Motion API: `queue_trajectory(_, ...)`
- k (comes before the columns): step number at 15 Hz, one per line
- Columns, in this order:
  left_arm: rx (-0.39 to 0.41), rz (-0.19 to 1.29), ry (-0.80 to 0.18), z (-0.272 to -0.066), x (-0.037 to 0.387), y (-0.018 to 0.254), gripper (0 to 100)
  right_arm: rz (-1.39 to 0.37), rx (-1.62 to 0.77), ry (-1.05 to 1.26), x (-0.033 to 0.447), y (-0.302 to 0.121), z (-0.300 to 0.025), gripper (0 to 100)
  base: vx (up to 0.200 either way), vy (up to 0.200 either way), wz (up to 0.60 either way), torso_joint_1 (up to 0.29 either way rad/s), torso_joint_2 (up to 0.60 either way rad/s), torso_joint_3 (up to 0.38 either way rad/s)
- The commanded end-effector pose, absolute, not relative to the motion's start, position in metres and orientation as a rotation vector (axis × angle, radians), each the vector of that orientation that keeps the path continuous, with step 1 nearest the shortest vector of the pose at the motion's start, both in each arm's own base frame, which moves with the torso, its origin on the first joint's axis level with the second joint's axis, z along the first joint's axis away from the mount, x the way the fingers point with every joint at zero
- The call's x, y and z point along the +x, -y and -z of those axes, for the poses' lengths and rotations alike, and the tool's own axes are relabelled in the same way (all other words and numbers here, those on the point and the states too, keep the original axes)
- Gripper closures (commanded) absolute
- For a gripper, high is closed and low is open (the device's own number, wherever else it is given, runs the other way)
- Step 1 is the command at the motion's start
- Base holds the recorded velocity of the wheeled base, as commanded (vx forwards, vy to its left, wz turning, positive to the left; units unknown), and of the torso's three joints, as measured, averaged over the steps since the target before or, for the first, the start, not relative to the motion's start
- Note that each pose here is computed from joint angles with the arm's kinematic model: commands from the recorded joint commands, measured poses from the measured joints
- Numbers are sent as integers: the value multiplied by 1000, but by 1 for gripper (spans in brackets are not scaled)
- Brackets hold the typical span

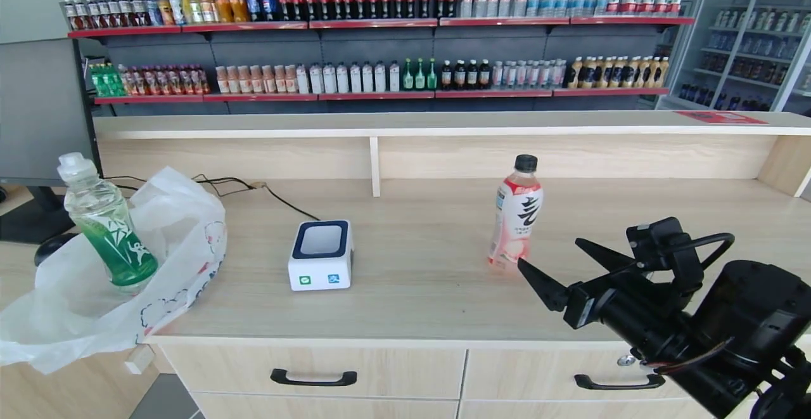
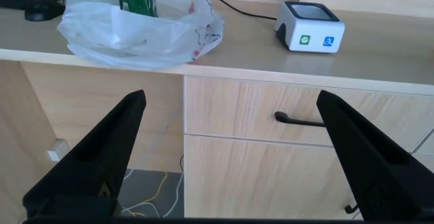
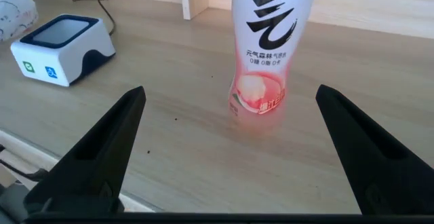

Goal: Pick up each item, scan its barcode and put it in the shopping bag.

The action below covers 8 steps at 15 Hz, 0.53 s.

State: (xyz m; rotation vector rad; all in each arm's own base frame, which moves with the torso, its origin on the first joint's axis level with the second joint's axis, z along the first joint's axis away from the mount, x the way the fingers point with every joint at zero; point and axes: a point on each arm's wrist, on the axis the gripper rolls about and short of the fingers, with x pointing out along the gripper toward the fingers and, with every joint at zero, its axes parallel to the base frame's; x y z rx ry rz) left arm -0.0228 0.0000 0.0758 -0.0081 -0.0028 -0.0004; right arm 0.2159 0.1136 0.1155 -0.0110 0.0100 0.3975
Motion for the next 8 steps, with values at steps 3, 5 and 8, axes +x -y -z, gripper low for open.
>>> queue_trajectory(3, -8, 2, 3, -76, -23, 0, 0, -363, -9, -37, 214, -103, -111, 0, 0, 0, 0, 0, 0, 0)
queue_trajectory(5, -8, 2, 3, -76, -23, 0, 0, -353, -12, -49, 214, -101, -109, 0, 0, 0, 0, 0, 0, 0)
queue_trajectory(8, -8, 2, 6, -76, -23, 0, 0, -354, -15, -60, 224, -106, -104, 0, 0, 0, 0, 0, 0, 0)
